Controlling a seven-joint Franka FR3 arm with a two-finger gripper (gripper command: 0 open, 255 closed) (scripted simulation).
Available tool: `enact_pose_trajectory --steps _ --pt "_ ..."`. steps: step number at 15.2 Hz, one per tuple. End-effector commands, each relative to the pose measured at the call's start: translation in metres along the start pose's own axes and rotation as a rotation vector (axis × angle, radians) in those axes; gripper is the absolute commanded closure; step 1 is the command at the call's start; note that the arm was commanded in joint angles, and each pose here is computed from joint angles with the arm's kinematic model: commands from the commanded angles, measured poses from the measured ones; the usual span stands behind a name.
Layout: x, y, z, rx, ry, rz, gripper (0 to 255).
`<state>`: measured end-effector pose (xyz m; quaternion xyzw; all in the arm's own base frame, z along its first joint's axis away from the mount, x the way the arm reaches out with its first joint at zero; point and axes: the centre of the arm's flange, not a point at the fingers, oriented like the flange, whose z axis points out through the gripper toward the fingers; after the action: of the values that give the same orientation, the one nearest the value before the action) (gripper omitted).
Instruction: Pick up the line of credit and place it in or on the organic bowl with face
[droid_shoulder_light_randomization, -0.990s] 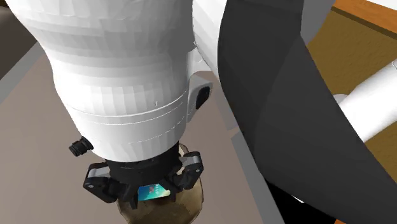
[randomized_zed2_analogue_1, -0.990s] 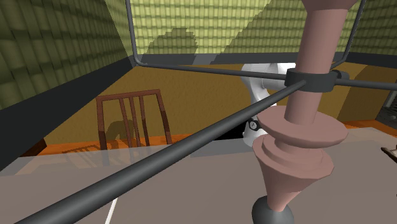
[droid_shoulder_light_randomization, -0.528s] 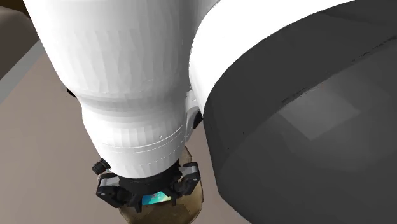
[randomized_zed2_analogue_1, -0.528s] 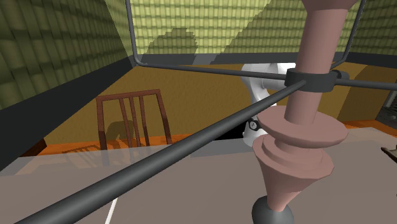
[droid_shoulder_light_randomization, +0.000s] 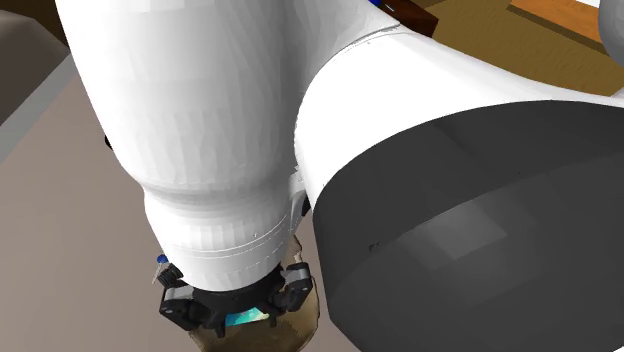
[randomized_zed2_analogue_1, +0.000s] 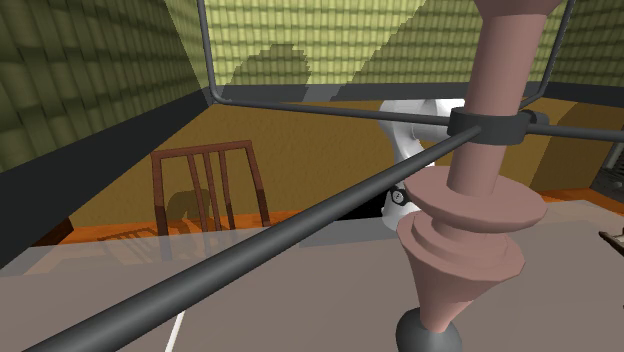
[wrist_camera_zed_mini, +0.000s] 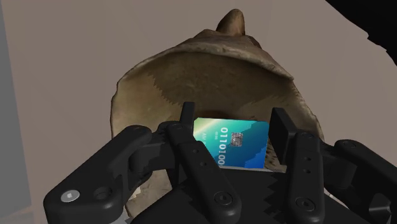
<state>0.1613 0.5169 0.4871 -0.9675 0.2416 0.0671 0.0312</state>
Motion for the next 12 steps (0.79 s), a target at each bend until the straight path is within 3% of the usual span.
enact_pose_trajectory --steps 1,3,4,9,12 --pt "0.000 0.000 0.000 0.000 0.000 0.000 255" --pt "0.000 0.000 0.000 0.000 0.000 0.000 255" --pt "0.000 0.000 0.000 0.000 0.000 0.000 0" --pt "0.000 0.000 0.000 0.000 0.000 0.000 0" --pt "0.000 0.000 -0.039 0.000 0.000 0.000 0"
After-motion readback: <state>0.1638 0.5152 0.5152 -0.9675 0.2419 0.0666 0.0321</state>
